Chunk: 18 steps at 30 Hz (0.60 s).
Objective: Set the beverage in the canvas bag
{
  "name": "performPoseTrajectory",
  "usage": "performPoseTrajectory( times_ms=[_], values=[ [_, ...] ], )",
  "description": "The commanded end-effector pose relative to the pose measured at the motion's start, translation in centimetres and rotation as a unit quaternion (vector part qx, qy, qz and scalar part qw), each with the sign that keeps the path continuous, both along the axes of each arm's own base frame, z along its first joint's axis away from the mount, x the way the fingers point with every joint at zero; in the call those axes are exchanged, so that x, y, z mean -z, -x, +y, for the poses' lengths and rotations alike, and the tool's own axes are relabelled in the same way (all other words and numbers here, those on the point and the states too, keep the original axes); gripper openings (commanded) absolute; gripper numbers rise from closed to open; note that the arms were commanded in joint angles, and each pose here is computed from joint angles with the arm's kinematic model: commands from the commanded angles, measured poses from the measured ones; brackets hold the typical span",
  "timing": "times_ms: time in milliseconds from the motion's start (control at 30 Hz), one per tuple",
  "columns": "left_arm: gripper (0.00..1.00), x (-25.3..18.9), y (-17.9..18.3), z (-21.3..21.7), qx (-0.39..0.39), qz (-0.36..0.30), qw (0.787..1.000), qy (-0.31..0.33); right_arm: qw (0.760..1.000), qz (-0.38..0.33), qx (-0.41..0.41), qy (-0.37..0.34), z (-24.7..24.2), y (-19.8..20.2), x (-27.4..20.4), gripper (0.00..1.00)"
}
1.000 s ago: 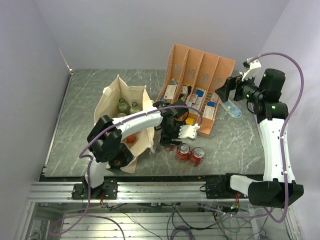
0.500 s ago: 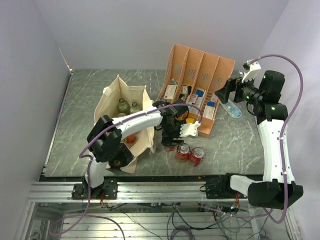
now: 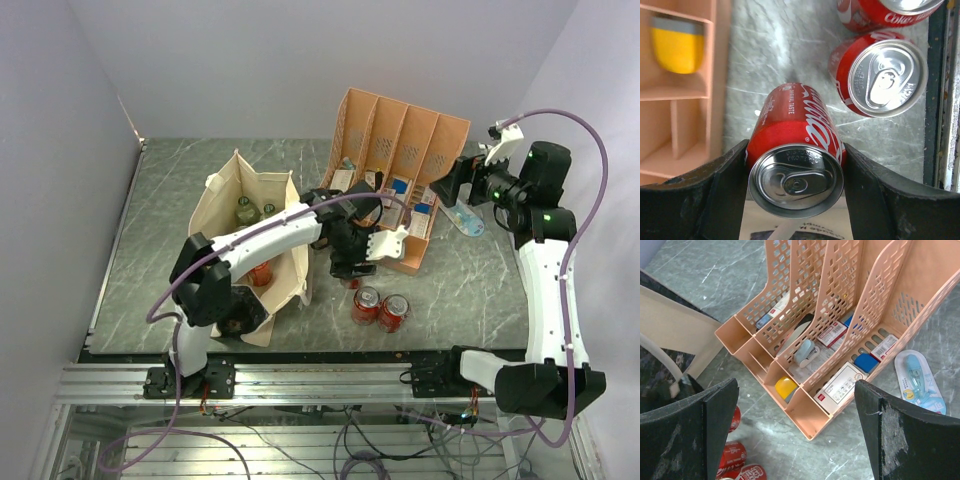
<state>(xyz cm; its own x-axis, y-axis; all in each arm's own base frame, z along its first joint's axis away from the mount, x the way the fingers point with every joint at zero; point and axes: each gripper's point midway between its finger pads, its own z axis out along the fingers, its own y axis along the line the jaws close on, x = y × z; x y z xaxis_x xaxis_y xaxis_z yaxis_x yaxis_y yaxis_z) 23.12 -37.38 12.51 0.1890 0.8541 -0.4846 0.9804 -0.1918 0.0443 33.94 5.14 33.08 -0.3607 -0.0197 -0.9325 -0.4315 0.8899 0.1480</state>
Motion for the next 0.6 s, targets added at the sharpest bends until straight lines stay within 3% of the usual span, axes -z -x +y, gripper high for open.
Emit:
performPoseTrajectory(
  times_ms=[0,233,567],
  values=[
    [0.11,-10.7,-0.5,-0.7,0.019,-0.069,0.991,0.111,1.0,-0.007,0.0,-0.003,-0.2,-0.8,-0.5,1.0],
    [0.07,-19.6,0.5,2.2,0.008,-0.133,0.973,0.187,1.0,-0.001,-0.01,0.024,-0.6,-1.4,-0.2,1.0],
    [0.07,-27.8,1.0,11.0,-0.062,-0.202,0.944,0.255,0.998,0.028,-0.011,0.063,-1.7,-4.6,-0.7,1.0]
  ],
)
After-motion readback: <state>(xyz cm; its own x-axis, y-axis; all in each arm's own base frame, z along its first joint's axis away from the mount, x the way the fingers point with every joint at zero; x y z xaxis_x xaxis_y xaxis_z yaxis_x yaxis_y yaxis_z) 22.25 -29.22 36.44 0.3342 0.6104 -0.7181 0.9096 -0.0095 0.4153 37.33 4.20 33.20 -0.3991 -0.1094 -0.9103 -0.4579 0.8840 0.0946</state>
